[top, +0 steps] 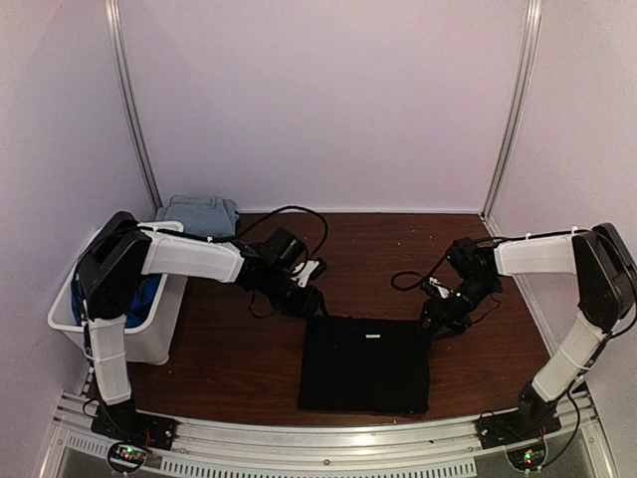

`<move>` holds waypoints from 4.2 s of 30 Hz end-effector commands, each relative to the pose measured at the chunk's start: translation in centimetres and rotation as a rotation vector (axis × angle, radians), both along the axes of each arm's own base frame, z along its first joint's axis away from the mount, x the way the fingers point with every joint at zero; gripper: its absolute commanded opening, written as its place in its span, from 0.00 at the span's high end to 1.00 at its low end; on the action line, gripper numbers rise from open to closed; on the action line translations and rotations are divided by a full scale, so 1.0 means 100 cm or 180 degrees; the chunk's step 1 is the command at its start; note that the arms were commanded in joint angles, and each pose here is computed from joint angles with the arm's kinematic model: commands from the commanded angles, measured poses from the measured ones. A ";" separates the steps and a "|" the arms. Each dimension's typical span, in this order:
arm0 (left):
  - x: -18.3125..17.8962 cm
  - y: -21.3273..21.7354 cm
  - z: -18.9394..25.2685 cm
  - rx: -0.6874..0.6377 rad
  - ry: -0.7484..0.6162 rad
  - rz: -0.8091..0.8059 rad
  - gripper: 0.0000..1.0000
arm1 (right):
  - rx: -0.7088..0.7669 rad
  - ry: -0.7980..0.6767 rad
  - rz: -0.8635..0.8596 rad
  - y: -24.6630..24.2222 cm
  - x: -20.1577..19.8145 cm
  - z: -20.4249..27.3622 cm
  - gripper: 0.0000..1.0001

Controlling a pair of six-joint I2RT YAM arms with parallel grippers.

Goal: Fold and stack the mixed laundry pile
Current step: Adjust the square-folded T-shirt at the center of the board, then pick up the square-folded T-shirt from the center of the board.

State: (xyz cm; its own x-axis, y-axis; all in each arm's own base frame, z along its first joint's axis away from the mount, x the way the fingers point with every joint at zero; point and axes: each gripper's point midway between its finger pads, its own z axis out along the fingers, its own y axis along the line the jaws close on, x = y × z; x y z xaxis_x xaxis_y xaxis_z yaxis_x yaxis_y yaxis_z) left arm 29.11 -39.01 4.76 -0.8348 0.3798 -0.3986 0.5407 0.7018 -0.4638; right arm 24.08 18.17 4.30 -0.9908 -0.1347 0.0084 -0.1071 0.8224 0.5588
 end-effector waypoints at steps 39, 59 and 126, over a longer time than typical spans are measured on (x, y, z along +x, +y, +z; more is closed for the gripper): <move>-0.022 0.015 0.046 -0.0175 -0.0101 0.0014 1.00 | 0.0608 -0.0786 0.0240 0.035 0.049 0.072 1.00; 0.008 0.021 0.019 0.0085 -0.0282 0.0273 1.00 | 0.0380 -0.0922 0.0176 0.044 0.091 0.044 1.00; 0.002 0.162 0.099 -0.0164 -0.0127 0.1858 0.02 | -0.0226 -0.2234 0.2686 0.229 -0.068 0.067 0.61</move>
